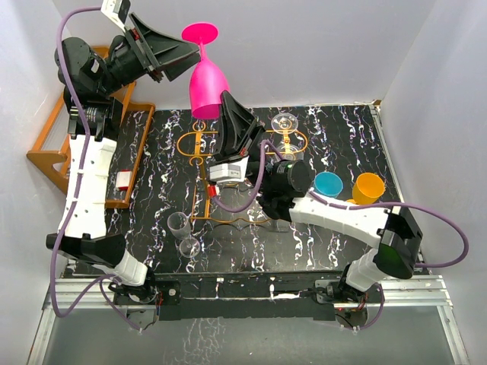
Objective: Place the wine glass upside down on the wine glass rack
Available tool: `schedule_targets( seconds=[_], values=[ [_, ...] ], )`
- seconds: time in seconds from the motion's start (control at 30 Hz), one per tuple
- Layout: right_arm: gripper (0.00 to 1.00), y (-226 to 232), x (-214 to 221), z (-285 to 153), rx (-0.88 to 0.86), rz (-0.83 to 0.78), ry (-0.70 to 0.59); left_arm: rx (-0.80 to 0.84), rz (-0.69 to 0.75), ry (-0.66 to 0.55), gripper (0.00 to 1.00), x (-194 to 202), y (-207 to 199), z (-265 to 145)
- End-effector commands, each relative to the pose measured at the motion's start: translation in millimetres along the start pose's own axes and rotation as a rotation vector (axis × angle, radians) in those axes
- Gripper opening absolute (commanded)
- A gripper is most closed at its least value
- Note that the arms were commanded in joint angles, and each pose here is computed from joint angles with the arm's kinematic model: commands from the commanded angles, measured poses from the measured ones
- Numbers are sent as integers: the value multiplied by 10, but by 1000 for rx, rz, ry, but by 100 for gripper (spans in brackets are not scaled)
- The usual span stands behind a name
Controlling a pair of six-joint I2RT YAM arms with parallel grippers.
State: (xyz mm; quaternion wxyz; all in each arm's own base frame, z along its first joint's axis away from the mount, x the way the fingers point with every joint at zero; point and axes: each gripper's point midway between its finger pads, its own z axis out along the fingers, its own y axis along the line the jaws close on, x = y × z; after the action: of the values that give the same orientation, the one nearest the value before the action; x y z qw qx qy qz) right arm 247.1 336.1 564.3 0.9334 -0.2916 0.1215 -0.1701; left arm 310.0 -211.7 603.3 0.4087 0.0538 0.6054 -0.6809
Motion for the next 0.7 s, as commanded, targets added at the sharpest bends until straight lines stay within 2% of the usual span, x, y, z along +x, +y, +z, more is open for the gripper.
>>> schedule_targets(
  seconds=[0.0,0.3,0.37,0.47,0.67],
  values=[
    [8,-735,-150,38,164,-21,-37,5,-8,16,62,76,-85,-43],
    [8,-493,-191,112,111,-12,-65,-10,-19,4,63,42,1,-16],
    [8,-412,-181,118,96,-12,-63,-9,-26,6,60,48,5,-13],
    [8,-338,-169,125,85,-16,-61,5,-13,1,49,46,-52,-18],
    [8,-326,-192,155,96,-9,-70,8,0,3,47,57,-87,-14]
  ],
)
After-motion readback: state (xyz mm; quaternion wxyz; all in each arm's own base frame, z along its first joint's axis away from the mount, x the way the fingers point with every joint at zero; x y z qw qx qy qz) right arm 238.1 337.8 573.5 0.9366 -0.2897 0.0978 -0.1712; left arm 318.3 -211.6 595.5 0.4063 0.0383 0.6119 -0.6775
